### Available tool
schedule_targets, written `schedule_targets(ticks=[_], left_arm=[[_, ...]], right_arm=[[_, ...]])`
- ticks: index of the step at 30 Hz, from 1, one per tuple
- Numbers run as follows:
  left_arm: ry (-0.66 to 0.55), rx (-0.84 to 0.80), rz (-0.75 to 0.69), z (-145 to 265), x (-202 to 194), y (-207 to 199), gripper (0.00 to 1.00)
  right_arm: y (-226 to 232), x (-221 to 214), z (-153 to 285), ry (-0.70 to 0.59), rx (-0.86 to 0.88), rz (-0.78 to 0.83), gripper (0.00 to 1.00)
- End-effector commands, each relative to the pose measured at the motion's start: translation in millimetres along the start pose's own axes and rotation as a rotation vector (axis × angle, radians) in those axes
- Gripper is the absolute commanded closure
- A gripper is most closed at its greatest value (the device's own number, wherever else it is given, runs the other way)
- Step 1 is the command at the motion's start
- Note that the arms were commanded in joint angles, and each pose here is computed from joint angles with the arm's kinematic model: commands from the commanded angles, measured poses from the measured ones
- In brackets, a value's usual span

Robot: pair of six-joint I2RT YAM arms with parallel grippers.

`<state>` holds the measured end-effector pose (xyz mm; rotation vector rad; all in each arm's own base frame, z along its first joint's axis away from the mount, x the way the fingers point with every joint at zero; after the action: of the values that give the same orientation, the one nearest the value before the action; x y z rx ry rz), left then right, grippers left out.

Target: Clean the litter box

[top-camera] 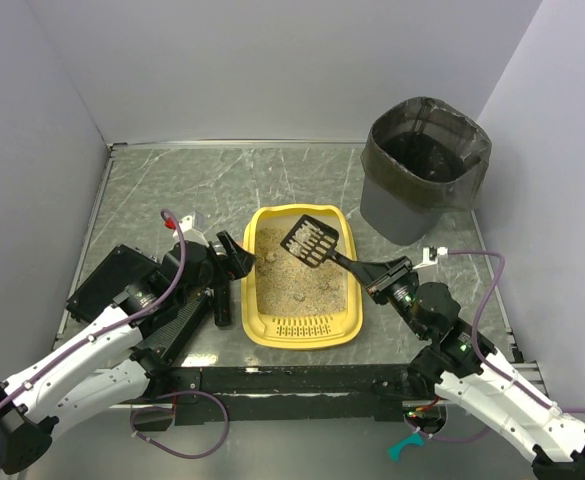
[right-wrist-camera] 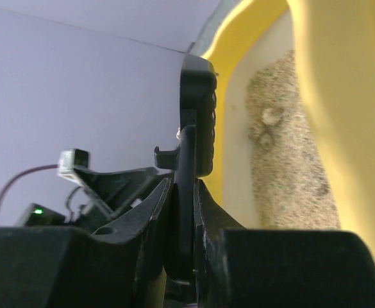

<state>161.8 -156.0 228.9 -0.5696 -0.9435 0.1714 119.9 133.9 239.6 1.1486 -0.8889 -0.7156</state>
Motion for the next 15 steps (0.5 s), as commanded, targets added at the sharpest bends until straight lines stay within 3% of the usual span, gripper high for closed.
schedule_targets(ticks=[1, 11, 15], left_arm=[[-0.029, -0.031, 0.002, 0, 6, -6, 0.03], [-0.021, -0.041, 0.003, -3, 6, -8, 0.03], [-0.003, -0.041, 0.0, -7, 4, -9, 0.03]], right_arm=[[25, 6, 2, -0.026, 0.096, -0.098, 1.0], [68, 45, 10, -0.262, 0.077, -0.064, 1.0], [94, 64, 5, -0.298, 0.103, -0.027, 1.0]])
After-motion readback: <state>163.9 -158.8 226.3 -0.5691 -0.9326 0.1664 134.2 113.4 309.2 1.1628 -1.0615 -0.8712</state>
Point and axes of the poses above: each gripper's point midway between its finger pads, its own z axis back along the fingers, its own y axis along the line the jaws close on, x = y × z, the point moved 9 cm from there along z, back along the fingers, and after that the axes turned 7 degrees about -z, right-handed, at the moved point
